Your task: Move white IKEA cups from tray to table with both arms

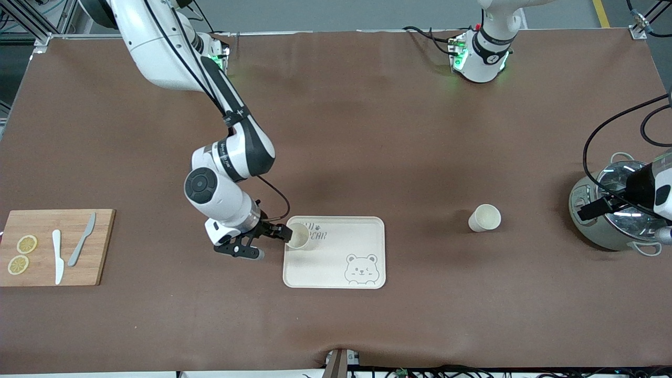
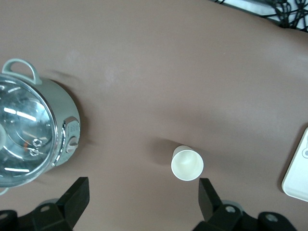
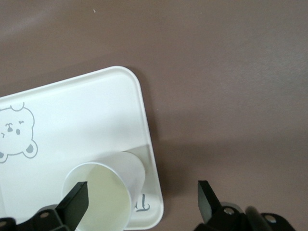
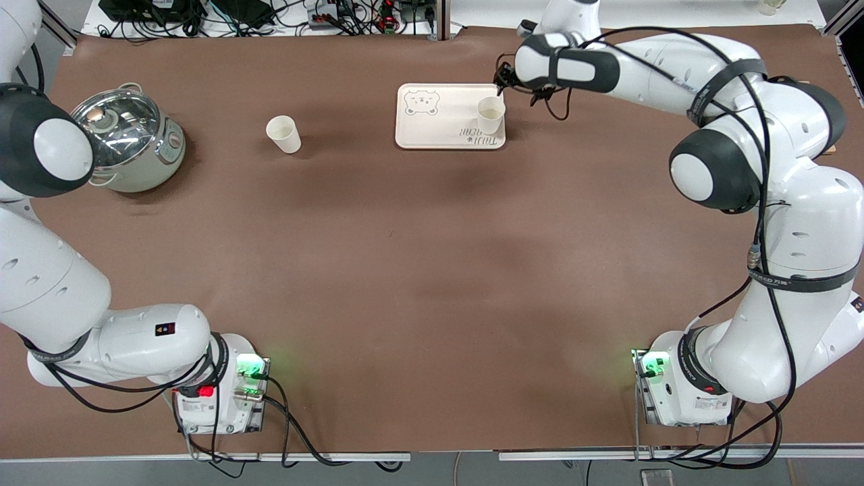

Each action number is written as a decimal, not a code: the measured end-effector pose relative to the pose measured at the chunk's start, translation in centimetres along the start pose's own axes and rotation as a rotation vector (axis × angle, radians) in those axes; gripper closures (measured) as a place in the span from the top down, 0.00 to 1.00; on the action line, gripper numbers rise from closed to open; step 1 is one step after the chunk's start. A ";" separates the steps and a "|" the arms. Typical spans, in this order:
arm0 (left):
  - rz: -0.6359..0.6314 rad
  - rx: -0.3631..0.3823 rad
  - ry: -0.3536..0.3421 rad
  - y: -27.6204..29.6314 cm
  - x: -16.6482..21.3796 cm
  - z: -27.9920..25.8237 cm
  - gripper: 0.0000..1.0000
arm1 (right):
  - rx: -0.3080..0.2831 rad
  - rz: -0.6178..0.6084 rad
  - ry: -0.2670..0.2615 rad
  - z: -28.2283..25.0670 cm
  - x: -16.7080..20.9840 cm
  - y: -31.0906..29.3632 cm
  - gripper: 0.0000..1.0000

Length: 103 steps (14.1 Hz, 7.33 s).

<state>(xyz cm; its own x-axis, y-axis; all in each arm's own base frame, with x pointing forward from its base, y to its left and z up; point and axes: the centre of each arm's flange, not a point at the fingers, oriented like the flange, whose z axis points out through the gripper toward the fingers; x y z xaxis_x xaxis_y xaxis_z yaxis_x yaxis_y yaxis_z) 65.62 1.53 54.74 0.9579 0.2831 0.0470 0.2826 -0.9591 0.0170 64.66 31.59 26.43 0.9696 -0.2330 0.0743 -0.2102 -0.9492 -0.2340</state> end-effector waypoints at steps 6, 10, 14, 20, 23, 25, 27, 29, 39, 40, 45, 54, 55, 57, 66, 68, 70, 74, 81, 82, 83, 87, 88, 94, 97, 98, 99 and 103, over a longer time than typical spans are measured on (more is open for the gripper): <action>0.067 0.031 -0.025 1.2 -4.1 -5.6 1.00 | -0.001 0.001 0.002 1.1 -1.2 -0.9 0.81; 0.156 0.053 -0.024 -1.0 -8.3 -9.7 1.00 | -0.007 -0.009 -0.008 1.8 -2.1 -1.5 0.65; 0.161 0.053 -0.023 -2.8 -11.4 -11.3 1.00 | -0.007 0.016 -0.009 1.8 -2.2 -1.7 0.23; 0.177 0.050 -0.032 -2.1 -12.2 -11.2 1.00 | -0.005 0.054 -0.011 0.2 -1.8 -2.1 0.02; 0.191 0.047 -0.041 -1.3 -12.3 -10.8 1.00 | -0.056 0.063 -0.120 -5.4 -1.1 -2.1 0.02; 0.201 0.048 -0.045 -0.7 -12.4 -10.5 1.00 | -0.136 0.062 -0.207 -10.9 -1.0 -0.9 0.02; 0.208 0.047 -0.051 -0.4 -12.4 -10.3 1.00 | -0.252 0.073 -0.241 -15.6 -1.1 0.1 0.02; 0.214 0.038 -0.059 0.1 -12.5 -9.9 1.00 | -0.281 0.095 -0.266 -19.1 -0.6 0.4 0.02; 0.229 0.038 -0.092 0.9 -12.8 -9.0 1.00 | -0.116 -0.044 -0.252 -21.9 2.3 17.2 0.02; 0.228 0.038 -0.092 0.9 -12.8 -9.0 1.00 | -0.123 -0.076 -0.249 -21.2 0.9 19.5 0.02; 0.228 0.038 -0.090 0.9 -12.8 -9.1 1.00 | -0.137 -0.222 -0.252 -18.3 -2.7 33.8 0.02; 0.223 0.040 -0.101 0.6 -12.8 -9.0 1.00 | -0.130 -0.308 -0.268 -12.7 -5.8 44.3 0.02; 0.222 0.040 -0.101 0.6 -12.8 -9.0 1.00 | -0.138 -0.308 -0.258 -11.6 -6.3 44.6 0.02; 0.220 0.040 -0.101 0.4 -12.7 -9.0 1.00 | -0.145 -0.309 -0.263 -10.0 -7.3 45.0 0.02; 0.211 0.037 -0.089 -0.1 -12.6 -9.6 1.00 | -0.144 -0.306 -0.298 -8.3 -8.0 45.3 0.59; 0.211 0.037 -0.085 -0.1 -12.7 -9.9 1.00 | -0.144 -0.305 -0.300 -8.2 -8.1 45.3 0.79; 0.211 0.036 -0.084 -0.1 -12.7 -9.9 1.00 | -0.137 -0.313 -0.318 -8.4 -8.0 45.2 0.97; 0.210 0.038 -0.088 -0.2 -13.0 -10.3 1.00 | -0.072 -0.342 -0.466 -14.4 -4.1 42.8 1.00; 0.216 0.038 -0.086 0.0 -13.5 -10.9 1.00 | -0.110 -0.479 -0.259 -34.0 6.4 33.1 1.00; 0.217 0.038 -0.086 0.0 -13.6 -11.0 1.00 | -0.111 -0.476 -0.276 -35.8 6.6 32.0 1.00; 0.219 0.038 -0.087 0.1 -13.8 -11.1 1.00 | -0.112 -0.444 -0.306 -37.0 6.4 31.1 1.00; 0.234 0.040 -0.086 0.7 -14.5 -11.7 1.00 | -0.140 -0.223 -0.272 -41.9 4.8 30.5 1.00; 0.241 0.040 -0.084 1.0 -14.7 -11.8 1.00 | -0.146 -0.204 -0.253 -43.3 4.2 30.5 1.00; 0.253 0.041 -0.083 1.6 -15.0 -11.8 1.00 | -0.202 -0.194 -0.172 -44.9 0.0 31.9 1.00; 0.253 0.041 -0.082 1.6 -15.0 -11.9 1.00 | -0.221 -0.226 -0.161 -44.4 -0.3 30.6 1.00; 0.253 0.041 -0.082 1.6 -15.1 -11.9 1.00 | -0.223 -0.241 -0.153 -44.3 -0.3 29.9 1.00; 0.253 0.040 -0.081 1.6 -15.1 -12.0 1.00 | -0.224 -0.251 -0.147 -44.4 -0.3 29.4 1.00; 0.254 0.040 -0.079 1.6 -15.2 -12.1 1.00 | -0.224 -0.258 -0.126 -44.7 -0.2 29.1 1.00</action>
<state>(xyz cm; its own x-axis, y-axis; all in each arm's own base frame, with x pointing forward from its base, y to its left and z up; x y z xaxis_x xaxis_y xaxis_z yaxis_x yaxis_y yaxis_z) 50.93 -4.27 66.14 0.9989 0.0342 -0.0336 0.0334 -0.9991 -0.0252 52.73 -5.45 62.92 0.9992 0.0344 -0.0199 0.0344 -0.9994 -0.0041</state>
